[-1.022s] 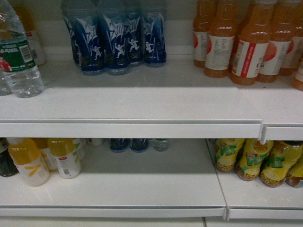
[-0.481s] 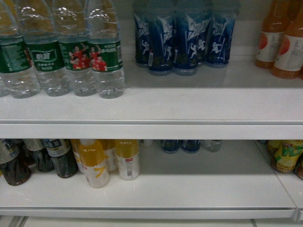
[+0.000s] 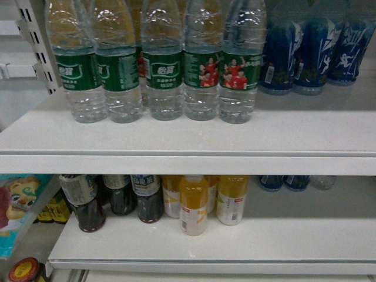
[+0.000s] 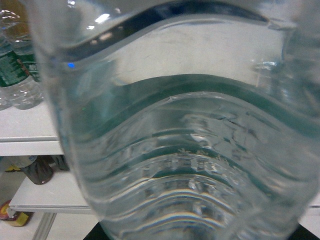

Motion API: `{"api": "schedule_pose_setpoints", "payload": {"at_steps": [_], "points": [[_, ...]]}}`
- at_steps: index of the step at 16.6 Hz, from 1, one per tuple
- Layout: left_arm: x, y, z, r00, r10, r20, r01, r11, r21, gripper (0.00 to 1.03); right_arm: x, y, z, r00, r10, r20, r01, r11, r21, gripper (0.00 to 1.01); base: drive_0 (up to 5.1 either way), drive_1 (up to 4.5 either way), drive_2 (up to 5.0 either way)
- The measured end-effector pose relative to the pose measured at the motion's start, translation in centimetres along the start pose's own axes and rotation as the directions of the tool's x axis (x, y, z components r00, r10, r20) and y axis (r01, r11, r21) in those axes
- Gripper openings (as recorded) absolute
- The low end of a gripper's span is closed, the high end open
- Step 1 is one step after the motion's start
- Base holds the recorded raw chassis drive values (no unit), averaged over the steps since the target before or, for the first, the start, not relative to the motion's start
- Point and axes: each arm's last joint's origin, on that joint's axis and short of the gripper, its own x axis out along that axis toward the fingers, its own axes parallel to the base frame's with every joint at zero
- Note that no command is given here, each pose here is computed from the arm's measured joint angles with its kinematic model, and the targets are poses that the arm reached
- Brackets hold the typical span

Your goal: Move water from second to third shelf

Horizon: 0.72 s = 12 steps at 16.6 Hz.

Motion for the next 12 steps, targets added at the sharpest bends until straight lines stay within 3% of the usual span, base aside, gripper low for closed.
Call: {"api": "schedule_pose_setpoints", "payload": {"at_steps": [12], "points": [[0.00,0.00,0.00,1.000,0.002,0.000,-0.002,1.0000,0.000,0.98,0.00,-0.01,-0.02,1.000,-0.001,-0.003,0.001,1.0000,0.000,0.39,-5.0,2.46,2.5]]}}
